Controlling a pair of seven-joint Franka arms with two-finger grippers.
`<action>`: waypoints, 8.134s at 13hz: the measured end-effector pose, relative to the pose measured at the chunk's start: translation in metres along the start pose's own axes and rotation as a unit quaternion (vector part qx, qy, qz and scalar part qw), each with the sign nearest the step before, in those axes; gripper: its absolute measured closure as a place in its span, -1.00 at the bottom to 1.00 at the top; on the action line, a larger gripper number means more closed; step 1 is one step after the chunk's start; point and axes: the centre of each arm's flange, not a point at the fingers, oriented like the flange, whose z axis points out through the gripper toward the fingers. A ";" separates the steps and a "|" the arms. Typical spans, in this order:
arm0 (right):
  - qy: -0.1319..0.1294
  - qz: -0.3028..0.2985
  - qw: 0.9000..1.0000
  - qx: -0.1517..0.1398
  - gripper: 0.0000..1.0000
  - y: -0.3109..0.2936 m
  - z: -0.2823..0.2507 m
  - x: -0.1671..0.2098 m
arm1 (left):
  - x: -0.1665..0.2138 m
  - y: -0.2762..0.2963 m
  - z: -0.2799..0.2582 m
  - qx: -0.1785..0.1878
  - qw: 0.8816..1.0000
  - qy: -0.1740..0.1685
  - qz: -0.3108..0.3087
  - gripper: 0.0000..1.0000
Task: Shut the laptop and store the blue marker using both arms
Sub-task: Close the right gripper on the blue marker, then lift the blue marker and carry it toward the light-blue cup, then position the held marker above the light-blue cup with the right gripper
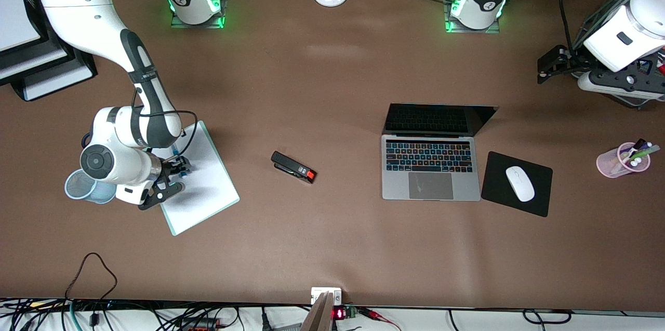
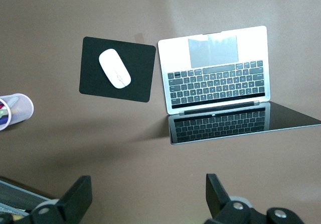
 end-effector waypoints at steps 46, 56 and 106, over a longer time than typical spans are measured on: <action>0.061 0.004 0.998 -0.028 0.67 0.013 -0.084 0.018 | 0.000 0.000 0.000 0.000 1.000 0.000 0.000 -1.00; 0.134 -0.034 0.989 -0.061 0.67 -0.005 -0.261 -0.010 | 0.000 0.000 0.000 0.000 1.000 0.000 0.000 -1.00; 0.456 -0.524 0.714 0.090 0.67 0.274 -0.102 -0.194 | -0.001 -0.003 -0.001 0.000 1.000 -0.004 -0.003 -1.00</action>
